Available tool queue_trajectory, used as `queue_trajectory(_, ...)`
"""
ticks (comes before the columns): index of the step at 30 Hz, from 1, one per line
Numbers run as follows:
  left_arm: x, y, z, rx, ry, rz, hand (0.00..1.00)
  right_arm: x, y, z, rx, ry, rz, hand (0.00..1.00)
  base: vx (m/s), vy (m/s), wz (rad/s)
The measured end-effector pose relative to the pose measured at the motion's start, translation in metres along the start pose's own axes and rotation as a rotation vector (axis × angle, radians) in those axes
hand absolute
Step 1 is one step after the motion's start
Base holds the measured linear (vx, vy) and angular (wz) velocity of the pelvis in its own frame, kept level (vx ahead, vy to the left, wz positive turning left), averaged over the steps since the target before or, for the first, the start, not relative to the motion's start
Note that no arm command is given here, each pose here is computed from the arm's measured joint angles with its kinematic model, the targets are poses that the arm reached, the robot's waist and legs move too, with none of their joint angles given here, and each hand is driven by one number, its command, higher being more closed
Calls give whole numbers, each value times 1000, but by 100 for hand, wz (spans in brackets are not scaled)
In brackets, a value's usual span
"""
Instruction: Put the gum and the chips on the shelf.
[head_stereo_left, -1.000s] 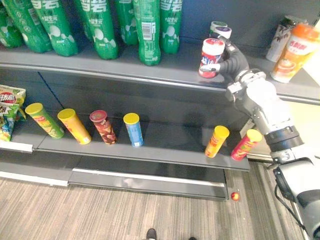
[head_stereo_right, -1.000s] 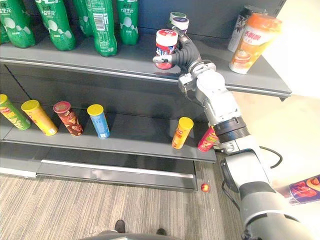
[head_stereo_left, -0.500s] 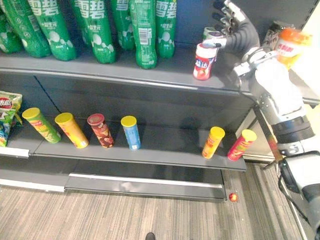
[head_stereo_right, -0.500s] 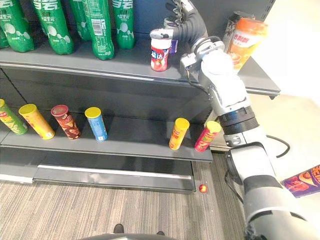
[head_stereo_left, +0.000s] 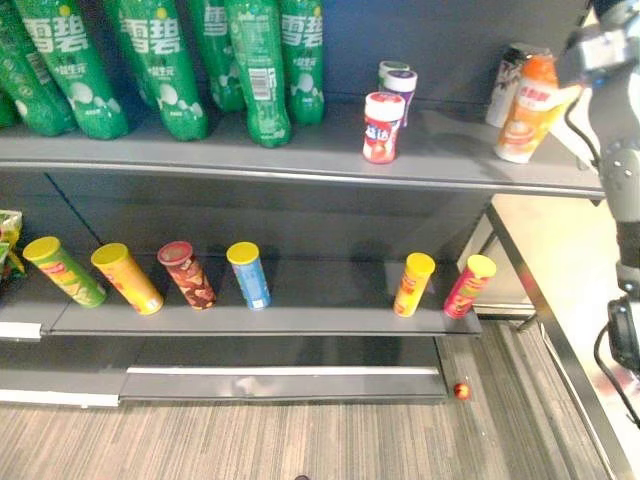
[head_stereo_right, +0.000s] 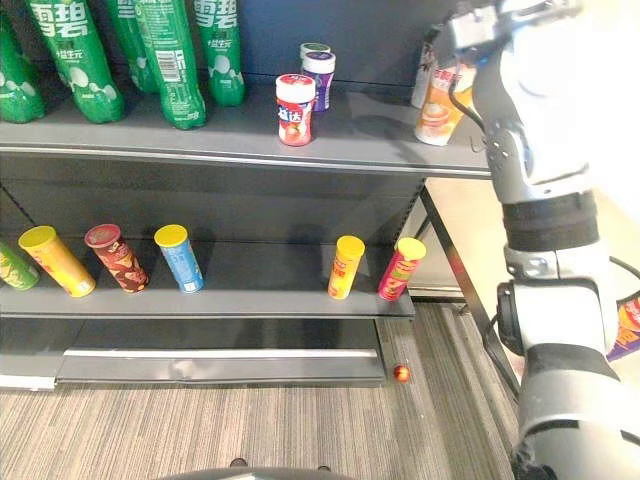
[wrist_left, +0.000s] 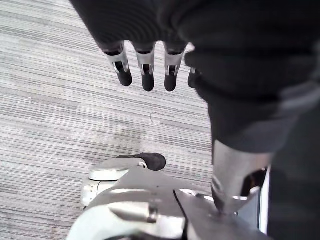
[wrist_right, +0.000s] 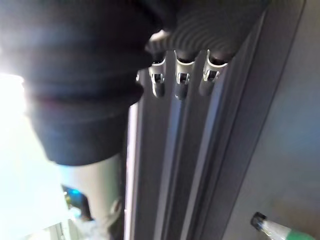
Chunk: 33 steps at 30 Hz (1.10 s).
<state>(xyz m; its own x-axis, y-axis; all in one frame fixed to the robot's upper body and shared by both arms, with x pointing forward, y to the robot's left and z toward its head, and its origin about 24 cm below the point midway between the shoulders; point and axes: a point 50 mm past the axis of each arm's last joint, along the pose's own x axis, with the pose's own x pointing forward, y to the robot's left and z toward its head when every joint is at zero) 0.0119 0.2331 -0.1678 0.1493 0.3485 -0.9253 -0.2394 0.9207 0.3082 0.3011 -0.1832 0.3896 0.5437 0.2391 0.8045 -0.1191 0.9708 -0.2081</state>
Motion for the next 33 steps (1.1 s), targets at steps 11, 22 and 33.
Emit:
queue_trajectory(11,1,2,-4,2,12,7,0,-157,61,-61,370,403,296,0,-1,3,-25)
queue_trajectory(22,0,-4,0,58,-20,5,0,-348,162,-119,916,1160,291,0,22,8,-4)
queue_trajectory(33,0,-11,-2,25,25,-13,0,-533,162,-134,701,1950,-90,0,39,9,-5)
